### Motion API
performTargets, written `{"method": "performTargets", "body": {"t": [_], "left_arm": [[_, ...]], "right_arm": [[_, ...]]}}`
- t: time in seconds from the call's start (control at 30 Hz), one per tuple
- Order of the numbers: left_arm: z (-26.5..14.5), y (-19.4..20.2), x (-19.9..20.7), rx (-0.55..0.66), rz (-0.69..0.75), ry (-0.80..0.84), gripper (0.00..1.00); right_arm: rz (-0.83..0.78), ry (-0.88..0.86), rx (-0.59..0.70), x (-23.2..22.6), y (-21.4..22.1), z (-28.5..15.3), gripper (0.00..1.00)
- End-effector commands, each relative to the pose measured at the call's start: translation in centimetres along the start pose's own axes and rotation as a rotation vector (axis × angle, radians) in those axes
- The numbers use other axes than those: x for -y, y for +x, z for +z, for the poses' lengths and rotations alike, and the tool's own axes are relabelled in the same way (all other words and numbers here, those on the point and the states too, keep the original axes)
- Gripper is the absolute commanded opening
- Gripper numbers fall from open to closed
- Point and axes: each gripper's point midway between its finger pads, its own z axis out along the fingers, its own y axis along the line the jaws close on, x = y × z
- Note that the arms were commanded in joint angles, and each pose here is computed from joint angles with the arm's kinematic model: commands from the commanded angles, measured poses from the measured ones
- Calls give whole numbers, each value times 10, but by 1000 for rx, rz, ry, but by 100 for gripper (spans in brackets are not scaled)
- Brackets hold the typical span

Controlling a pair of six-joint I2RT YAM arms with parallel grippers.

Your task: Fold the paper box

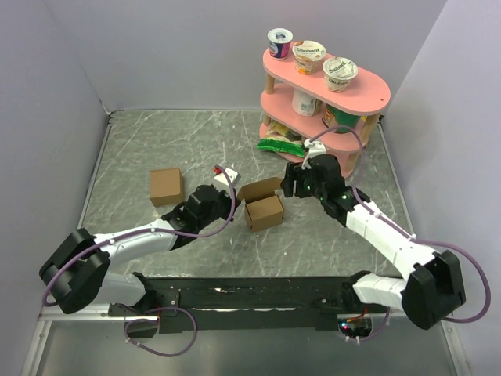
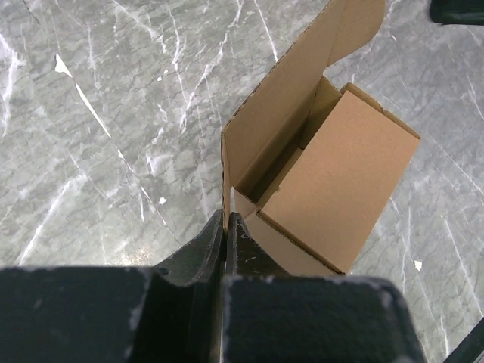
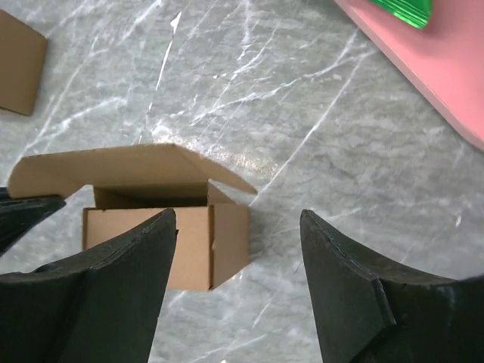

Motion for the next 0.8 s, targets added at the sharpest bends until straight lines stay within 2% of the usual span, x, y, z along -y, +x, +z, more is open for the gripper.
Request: {"method": "performTargets", "body": {"t": [0.0,0.27,0.57,0.77], "left_arm": [[4,-4,8,-10,22,36,1],[6,-3,10,-18,26,47,1],[9,-1,8,-36,21,32,1],[14,-2,5,-54,-1,2,1]], "right_arm": [[-123,-109,49,-16,-30,9,73],[-204,-184,33,-25,-33,33,71],[-193,-142,-27,-17,-21,38,53],[-161,-117,-52,-14,-16,35,35]]}}
